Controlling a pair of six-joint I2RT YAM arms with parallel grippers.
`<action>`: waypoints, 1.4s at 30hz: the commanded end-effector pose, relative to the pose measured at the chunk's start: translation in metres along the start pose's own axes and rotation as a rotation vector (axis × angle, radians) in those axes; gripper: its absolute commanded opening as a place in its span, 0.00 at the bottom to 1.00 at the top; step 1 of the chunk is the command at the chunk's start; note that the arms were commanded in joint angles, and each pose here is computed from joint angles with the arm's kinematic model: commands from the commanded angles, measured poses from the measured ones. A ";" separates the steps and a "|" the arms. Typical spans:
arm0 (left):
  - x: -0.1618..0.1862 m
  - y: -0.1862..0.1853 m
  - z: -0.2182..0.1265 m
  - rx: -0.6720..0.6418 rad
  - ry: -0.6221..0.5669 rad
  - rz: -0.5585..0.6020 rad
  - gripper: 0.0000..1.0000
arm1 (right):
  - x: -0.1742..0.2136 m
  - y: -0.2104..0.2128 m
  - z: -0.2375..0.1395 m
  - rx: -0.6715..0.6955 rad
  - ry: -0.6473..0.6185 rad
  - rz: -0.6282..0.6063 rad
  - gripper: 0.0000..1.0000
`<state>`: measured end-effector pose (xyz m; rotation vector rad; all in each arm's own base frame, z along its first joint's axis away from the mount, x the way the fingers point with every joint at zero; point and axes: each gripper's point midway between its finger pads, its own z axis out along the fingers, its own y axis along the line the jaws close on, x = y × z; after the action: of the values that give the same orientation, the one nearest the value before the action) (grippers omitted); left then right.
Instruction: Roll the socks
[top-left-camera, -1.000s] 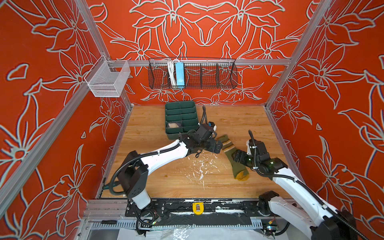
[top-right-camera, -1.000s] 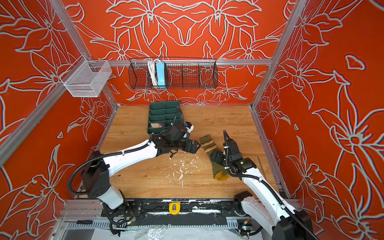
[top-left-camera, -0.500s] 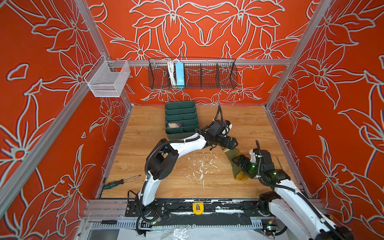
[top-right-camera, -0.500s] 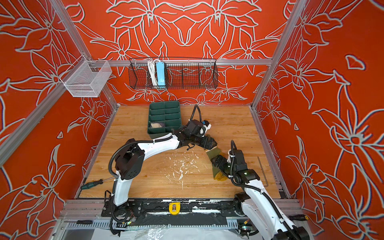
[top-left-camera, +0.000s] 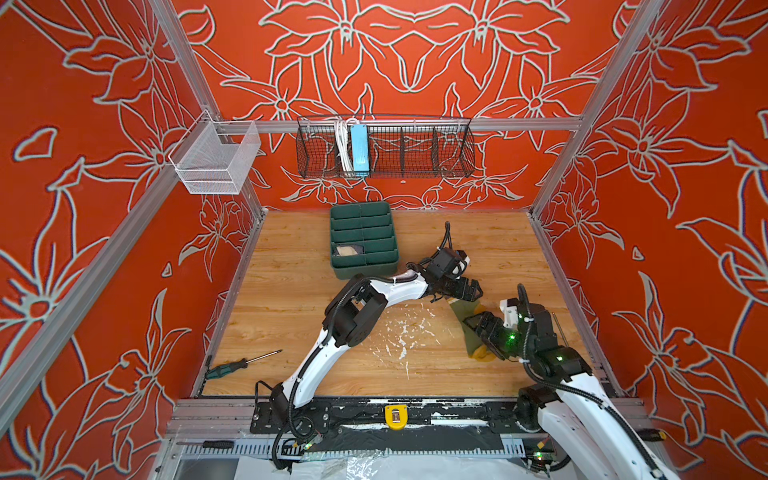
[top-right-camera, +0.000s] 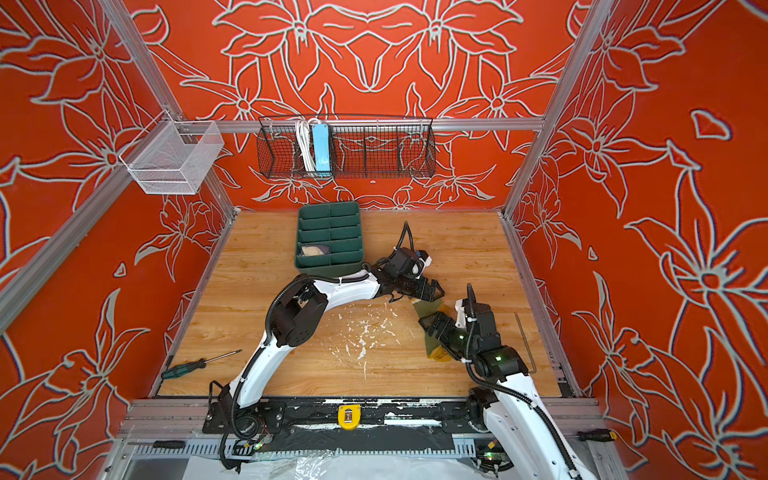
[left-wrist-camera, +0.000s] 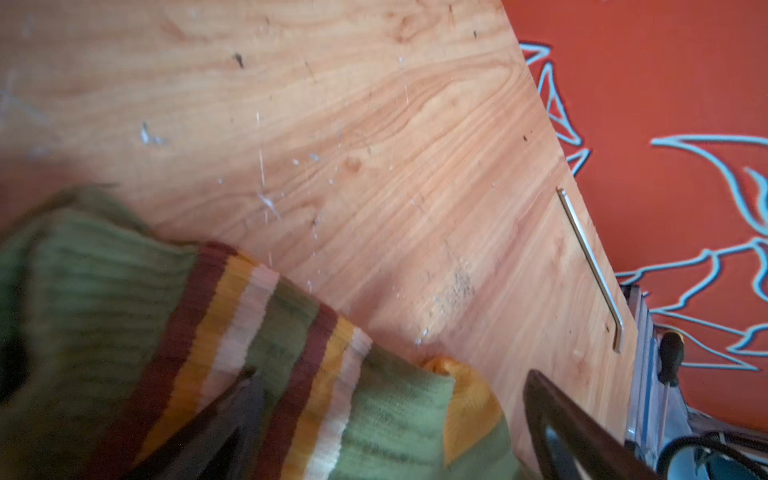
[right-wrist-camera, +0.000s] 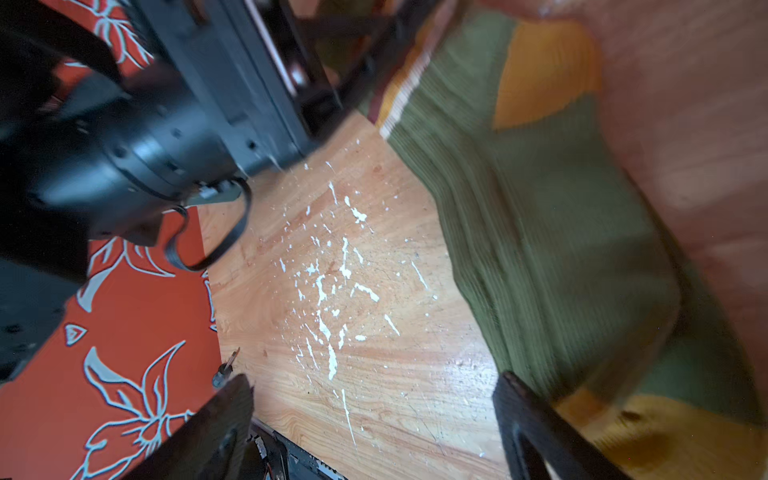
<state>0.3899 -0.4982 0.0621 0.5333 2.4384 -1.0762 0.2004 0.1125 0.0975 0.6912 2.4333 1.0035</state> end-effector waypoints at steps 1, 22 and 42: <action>0.015 0.020 0.014 -0.062 0.025 -0.040 0.98 | 0.004 -0.011 0.008 0.019 0.022 0.029 0.93; 0.029 0.069 -0.018 -0.322 0.006 -0.175 0.98 | -0.006 -0.032 -0.034 0.151 -0.156 -0.001 0.93; 0.114 0.066 -0.088 -0.541 -0.051 -0.451 0.97 | 0.004 -0.034 0.007 0.026 -0.075 0.048 0.95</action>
<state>0.3333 -0.4002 0.0490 -0.1488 2.5986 -0.6916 0.1847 0.1000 0.0648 0.7555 2.4414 0.9327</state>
